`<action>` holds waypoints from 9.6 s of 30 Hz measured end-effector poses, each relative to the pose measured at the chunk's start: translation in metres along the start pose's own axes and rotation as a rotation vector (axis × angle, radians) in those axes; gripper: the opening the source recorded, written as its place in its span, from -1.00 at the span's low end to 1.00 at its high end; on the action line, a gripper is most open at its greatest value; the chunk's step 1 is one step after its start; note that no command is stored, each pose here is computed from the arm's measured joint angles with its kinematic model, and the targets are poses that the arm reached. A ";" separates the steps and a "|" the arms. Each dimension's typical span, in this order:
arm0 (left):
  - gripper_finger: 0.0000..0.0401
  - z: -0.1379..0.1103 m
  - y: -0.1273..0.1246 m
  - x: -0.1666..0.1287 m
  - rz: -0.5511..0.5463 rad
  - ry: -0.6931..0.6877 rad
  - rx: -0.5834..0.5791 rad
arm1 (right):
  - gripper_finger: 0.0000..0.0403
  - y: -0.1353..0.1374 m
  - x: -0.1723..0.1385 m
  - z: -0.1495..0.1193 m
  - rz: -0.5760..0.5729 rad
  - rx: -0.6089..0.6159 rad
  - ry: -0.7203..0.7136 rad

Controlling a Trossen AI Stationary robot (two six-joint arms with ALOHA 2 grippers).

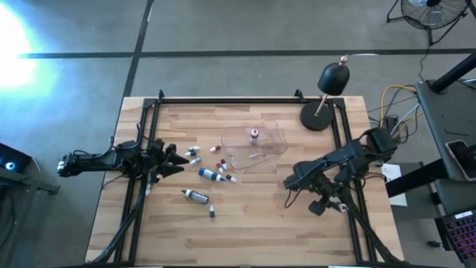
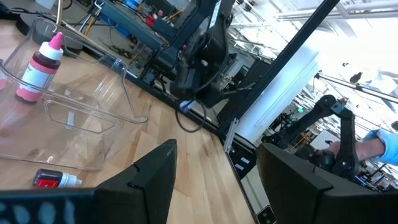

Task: Pick & Place food coloring
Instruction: Put the large purple food coloring bottle into the transparent container, then put the small brown food coloring bottle into the transparent container

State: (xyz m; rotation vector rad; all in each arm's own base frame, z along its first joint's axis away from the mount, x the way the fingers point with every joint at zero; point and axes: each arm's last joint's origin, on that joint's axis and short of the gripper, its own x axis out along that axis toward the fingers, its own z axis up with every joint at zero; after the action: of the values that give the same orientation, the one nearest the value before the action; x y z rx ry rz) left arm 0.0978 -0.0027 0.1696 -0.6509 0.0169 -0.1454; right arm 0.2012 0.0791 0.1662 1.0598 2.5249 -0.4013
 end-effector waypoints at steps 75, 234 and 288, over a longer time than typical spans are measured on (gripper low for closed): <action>-0.02 0.000 0.000 0.000 0.000 0.000 0.000 | 0.07 -0.007 0.081 -0.138 -0.193 -0.499 -1.123; -0.02 0.000 0.000 0.000 0.000 0.000 0.000 | 0.11 -0.043 -0.134 -0.120 0.268 -0.384 -1.729; -0.02 0.015 -0.007 -0.002 -0.036 -0.222 -0.381 | 0.11 0.068 -0.069 -0.069 0.163 -0.295 -1.506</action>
State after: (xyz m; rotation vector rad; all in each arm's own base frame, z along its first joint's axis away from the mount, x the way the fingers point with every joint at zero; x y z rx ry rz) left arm 0.0962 0.0014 0.1860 -1.0449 -0.1848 -0.1047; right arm 0.2793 0.1096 0.2498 0.4590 1.0868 -0.4822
